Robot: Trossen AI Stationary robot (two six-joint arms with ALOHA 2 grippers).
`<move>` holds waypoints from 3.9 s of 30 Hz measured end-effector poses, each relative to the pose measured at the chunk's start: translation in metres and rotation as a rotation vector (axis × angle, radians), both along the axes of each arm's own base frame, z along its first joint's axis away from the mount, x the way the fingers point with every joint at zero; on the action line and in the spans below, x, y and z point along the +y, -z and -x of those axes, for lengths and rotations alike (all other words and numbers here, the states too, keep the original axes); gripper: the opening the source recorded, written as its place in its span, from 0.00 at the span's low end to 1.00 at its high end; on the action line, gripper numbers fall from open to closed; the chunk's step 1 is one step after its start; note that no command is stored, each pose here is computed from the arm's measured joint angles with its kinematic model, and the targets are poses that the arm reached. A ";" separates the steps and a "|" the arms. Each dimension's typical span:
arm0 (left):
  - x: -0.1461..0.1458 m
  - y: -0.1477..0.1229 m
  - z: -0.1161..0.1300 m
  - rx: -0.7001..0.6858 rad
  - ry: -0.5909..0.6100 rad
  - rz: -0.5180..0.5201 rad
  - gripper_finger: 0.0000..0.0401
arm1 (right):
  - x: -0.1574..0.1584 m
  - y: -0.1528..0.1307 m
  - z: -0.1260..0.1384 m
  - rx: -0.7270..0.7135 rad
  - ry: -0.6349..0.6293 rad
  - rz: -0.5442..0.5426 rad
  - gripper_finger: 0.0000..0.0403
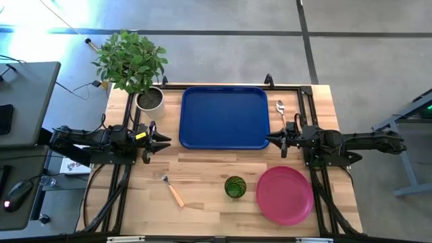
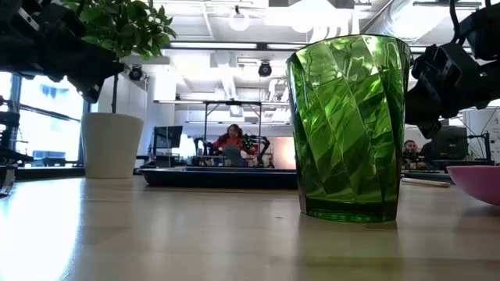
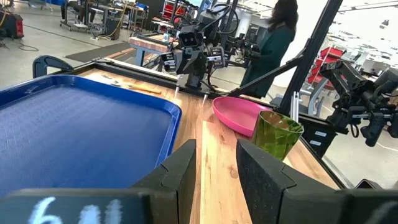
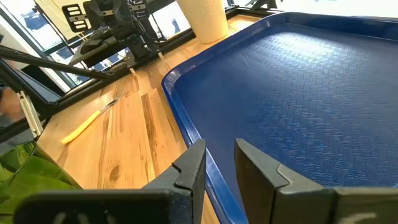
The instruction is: Pick and place plate/cup/fork/spoon on tray
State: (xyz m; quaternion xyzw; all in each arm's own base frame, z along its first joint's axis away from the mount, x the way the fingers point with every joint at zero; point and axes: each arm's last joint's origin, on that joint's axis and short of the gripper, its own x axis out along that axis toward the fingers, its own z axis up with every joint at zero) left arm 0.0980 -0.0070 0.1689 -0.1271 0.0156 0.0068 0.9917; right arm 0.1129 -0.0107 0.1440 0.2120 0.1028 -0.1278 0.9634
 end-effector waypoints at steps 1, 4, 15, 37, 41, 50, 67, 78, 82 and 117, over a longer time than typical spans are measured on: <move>0.000 0.000 0.000 0.000 0.000 0.000 0.26 | 0.000 0.000 0.000 0.000 0.000 0.000 0.19; 0.000 0.000 0.000 0.000 0.000 0.000 0.26 | 0.000 0.000 0.000 0.000 0.000 0.000 0.19; 0.000 0.000 0.000 0.000 0.000 0.000 0.26 | 0.000 0.000 0.000 0.000 0.000 0.000 0.19; 0.000 0.000 0.000 0.000 0.000 0.000 0.26 | 0.000 0.000 0.000 0.000 0.000 0.000 0.19; 0.000 0.000 0.000 0.000 0.000 0.000 0.26 | 0.000 0.000 0.000 0.000 0.000 0.000 0.19; 0.000 0.000 0.000 -0.001 -0.001 0.032 0.26 | 0.000 0.000 0.000 0.000 0.000 0.000 0.19; 0.001 -0.020 0.002 -0.216 -0.002 0.364 0.26 | 0.000 0.000 0.000 0.000 0.000 0.000 0.19; 0.002 -0.036 0.006 -0.375 0.010 0.482 0.26 | 0.000 0.000 0.000 0.000 0.000 0.000 0.19; 0.002 -0.041 0.007 -0.373 0.023 0.540 0.26 | 0.000 0.000 0.000 0.000 0.000 0.000 0.19; -0.011 -0.169 -0.043 0.259 0.110 0.687 0.26 | 0.000 0.000 0.000 -0.012 0.013 -0.049 0.19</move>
